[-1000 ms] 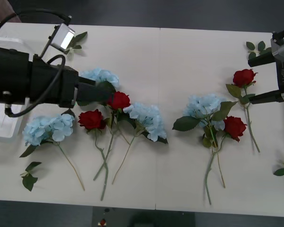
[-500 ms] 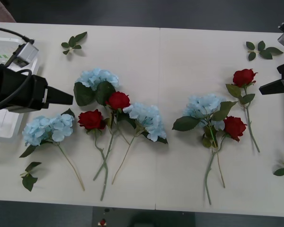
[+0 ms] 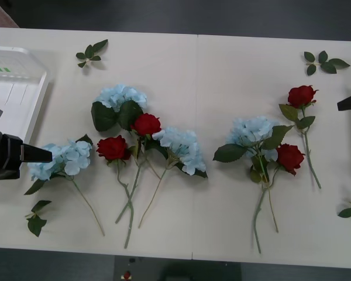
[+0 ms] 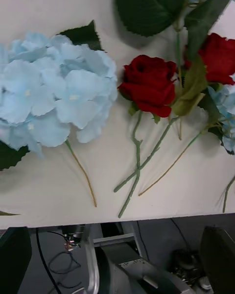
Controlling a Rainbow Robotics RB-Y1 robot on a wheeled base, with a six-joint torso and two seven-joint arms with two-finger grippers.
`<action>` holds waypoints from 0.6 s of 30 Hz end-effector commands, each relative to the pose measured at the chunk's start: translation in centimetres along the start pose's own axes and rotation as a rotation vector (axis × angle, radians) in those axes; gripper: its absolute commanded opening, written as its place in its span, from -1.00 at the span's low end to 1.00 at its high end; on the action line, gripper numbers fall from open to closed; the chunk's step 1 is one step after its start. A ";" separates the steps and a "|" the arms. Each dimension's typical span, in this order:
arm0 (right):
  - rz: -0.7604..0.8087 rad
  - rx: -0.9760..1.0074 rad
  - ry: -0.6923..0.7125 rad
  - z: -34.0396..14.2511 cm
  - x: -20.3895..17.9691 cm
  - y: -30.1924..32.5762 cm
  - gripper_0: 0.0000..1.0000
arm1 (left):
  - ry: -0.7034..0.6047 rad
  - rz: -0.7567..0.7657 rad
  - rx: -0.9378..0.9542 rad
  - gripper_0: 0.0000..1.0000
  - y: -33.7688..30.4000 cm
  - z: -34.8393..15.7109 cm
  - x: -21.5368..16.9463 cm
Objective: Put the red flowers into the right box and the blue flowers into the left box
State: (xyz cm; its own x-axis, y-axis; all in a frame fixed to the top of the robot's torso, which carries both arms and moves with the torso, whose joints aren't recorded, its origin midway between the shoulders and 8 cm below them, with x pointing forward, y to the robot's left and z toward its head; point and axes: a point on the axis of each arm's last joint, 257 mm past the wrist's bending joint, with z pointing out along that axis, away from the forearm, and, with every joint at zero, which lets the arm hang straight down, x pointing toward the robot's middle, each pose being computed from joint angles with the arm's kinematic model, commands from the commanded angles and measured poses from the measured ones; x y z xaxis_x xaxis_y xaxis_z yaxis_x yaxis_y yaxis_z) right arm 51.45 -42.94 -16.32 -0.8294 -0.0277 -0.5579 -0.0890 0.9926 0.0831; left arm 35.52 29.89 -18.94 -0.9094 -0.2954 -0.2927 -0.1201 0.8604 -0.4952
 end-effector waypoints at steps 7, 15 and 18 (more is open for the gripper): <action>0.113 0.080 -0.102 2.5 -5.0 -1.1 1.00 | -0.010 -0.159 -0.100 1.00 1.9 1.0 2.0; 0.095 0.127 -0.129 6.2 -5.1 -1.7 1.00 | -0.018 -0.175 -0.159 1.00 2.7 3.9 2.8; 0.084 0.130 -0.137 7.7 -5.0 -1.1 1.00 | -0.027 -0.189 -0.168 1.00 2.6 4.8 2.9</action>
State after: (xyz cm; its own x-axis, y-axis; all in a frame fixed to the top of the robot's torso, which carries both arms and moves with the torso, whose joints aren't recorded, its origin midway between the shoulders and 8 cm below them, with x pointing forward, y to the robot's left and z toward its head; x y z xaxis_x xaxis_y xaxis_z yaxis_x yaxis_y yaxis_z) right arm 58.62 -43.12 -21.69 -0.7753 0.0376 -0.6305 0.0319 0.9993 0.0205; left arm 33.24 30.16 -26.05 -0.8761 -0.4346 -0.2086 -0.3400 0.8638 -0.3718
